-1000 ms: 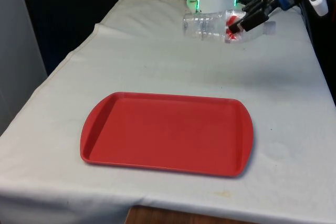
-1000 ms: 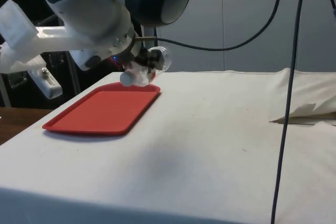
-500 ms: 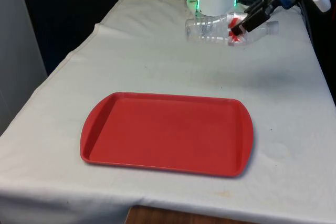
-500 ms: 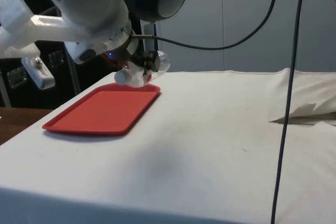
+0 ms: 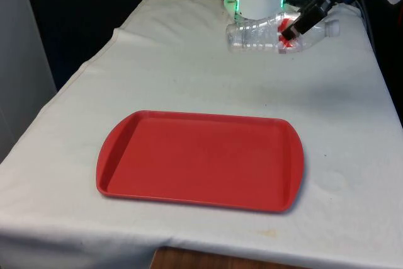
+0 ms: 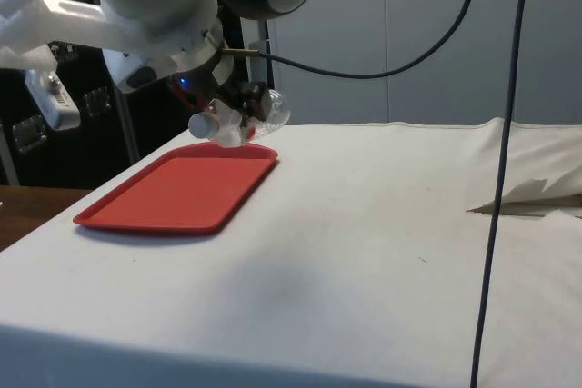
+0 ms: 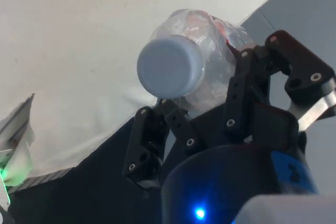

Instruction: Place the bottle upright on the tray.

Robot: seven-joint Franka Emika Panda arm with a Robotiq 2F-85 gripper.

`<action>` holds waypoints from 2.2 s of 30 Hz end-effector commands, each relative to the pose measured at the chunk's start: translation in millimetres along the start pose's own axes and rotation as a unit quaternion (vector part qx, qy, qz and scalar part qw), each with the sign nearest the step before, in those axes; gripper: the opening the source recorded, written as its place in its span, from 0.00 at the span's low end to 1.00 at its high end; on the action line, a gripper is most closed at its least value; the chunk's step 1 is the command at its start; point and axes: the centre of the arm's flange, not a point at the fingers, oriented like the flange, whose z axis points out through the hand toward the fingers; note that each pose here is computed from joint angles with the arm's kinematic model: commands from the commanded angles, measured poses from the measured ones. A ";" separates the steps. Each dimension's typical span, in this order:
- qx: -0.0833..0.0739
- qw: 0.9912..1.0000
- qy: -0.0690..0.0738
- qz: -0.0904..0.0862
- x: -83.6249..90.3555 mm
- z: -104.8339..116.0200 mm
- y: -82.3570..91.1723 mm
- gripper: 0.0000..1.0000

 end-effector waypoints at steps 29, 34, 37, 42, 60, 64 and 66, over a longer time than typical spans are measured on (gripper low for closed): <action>0.002 0.995 0.089 0.052 -6.0 -6.4 12.0 0.33; 0.003 0.993 0.101 0.061 -5.9 -5.7 13.9 0.33; 0.003 0.991 0.113 0.069 -5.7 -5.6 15.4 0.33; 0.003 0.989 0.125 0.077 -5.7 -4.6 17.2 0.33; 0.006 0.979 0.174 0.104 -19.0 -5.5 26.6 0.33; 0.006 0.976 0.185 0.111 -20.9 -3.4 28.4 0.33; 0.006 0.975 0.192 0.114 -22.1 -2.9 29.5 0.33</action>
